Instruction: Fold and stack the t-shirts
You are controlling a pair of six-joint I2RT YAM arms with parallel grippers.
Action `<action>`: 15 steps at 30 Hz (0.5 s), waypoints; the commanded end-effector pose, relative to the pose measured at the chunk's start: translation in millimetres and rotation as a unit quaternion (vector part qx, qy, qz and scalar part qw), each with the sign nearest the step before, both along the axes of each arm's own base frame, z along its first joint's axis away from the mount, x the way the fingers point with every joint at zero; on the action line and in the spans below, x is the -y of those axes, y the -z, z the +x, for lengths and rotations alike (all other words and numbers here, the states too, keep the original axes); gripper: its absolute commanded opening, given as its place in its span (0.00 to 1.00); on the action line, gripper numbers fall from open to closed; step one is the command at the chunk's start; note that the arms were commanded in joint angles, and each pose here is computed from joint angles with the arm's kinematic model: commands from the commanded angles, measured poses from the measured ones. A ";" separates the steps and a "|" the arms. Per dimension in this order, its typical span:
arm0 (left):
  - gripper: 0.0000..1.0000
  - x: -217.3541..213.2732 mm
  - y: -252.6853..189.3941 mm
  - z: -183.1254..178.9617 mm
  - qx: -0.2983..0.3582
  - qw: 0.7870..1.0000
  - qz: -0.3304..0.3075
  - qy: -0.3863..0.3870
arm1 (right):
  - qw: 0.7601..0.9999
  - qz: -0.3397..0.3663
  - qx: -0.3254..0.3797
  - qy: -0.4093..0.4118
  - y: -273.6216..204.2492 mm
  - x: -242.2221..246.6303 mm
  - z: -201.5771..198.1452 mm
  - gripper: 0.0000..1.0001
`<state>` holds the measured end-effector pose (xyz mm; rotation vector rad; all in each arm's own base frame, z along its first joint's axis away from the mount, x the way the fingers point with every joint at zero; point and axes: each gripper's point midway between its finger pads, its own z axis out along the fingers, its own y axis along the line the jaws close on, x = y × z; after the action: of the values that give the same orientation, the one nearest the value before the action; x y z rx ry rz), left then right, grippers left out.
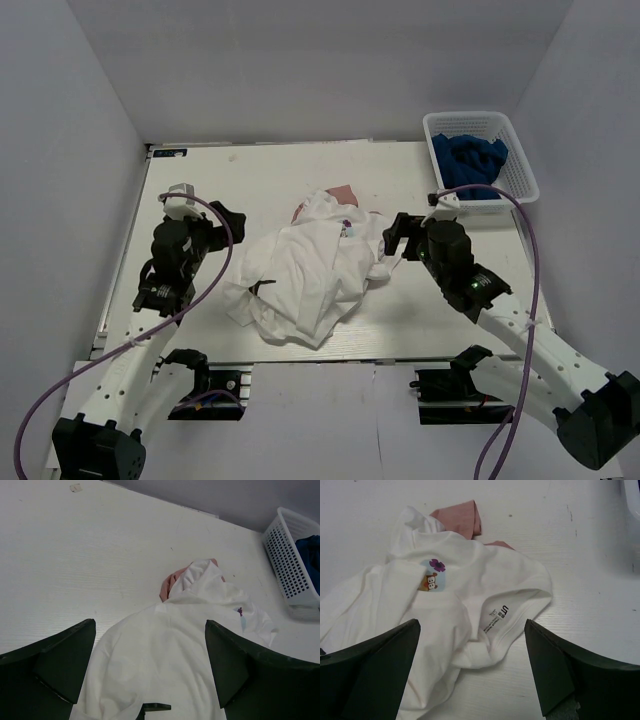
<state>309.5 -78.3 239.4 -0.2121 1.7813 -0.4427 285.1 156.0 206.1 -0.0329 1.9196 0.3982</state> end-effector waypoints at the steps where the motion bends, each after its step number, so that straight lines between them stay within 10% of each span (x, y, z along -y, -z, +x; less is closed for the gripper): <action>1: 1.00 5.2 -5.4 -0.6 0.006 1.000 -0.007 0.012 | 0.999 0.002 -0.006 0.040 -10.9 9.6 4.7 0.90; 9: 1.00 4.8 -3.5 -2.8 0.006 1.000 -0.007 0.012 | 0.984 -0.125 -0.084 0.098 21.1 33.6 16.5 0.90; 15: 1.00 4.4 1.3 -3.2 0.002 1.000 -0.006 0.011 | 0.995 -0.063 -0.084 0.005 21.7 -14.2 21.5 0.90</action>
<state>308.7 -80.7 234.4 -0.2069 1.7945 -0.4545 302.3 147.2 161.7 -0.0321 2.1701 0.1428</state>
